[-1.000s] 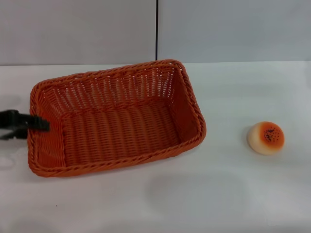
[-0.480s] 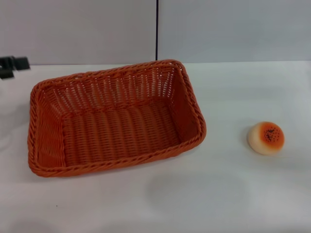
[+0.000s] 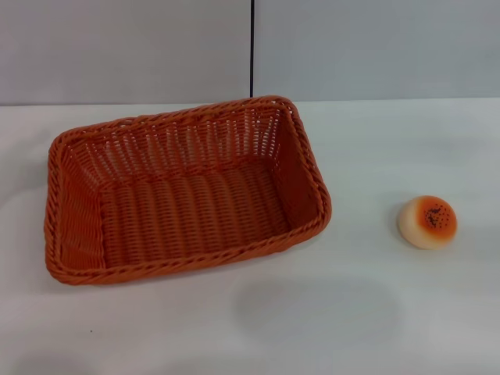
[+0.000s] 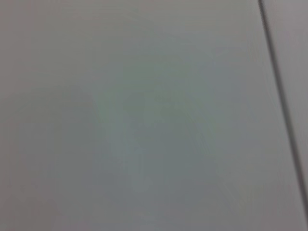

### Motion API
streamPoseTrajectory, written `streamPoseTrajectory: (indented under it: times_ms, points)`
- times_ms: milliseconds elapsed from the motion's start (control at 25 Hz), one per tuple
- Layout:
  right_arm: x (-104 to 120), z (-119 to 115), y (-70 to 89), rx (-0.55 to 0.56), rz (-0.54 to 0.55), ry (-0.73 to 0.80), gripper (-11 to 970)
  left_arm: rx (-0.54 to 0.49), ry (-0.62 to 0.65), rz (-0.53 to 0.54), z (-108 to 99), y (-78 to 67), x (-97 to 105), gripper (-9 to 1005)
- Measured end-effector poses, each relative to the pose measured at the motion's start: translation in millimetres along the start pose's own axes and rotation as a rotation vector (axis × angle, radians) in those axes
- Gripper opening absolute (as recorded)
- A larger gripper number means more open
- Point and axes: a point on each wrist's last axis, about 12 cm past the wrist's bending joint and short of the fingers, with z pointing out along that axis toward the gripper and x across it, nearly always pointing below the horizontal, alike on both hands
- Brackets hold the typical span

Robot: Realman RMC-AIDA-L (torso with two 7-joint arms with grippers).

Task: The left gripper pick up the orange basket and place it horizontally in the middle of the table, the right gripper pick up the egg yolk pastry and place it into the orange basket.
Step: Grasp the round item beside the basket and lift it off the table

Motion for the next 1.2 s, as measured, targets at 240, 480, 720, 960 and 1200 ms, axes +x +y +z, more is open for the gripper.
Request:
streamPoseTrajectory:
  times_ms: [240,480,720,960,1200]
  points:
    - [-34,14,-9.7,-0.088,0.035,0.324,391,-0.053,-0.097,0.062,-20,8.6,32,704]
    - [-64,35,-4.8,-0.171,0.116,0.676,392,-0.086,-0.134,0.113,-30,9.6,55,704]
    - [-70,55,10.7,-0.263,0.257,1.012,392,-0.105,-0.137,0.151,-36,8.4,66,704]
    - [-56,70,27.6,-0.293,0.264,1.27,391,-0.116,-0.141,0.177,-39,6.9,77,704]
    - [-33,82,39.6,-0.318,0.301,1.349,391,-0.112,-0.144,0.192,-39,6.1,80,704]
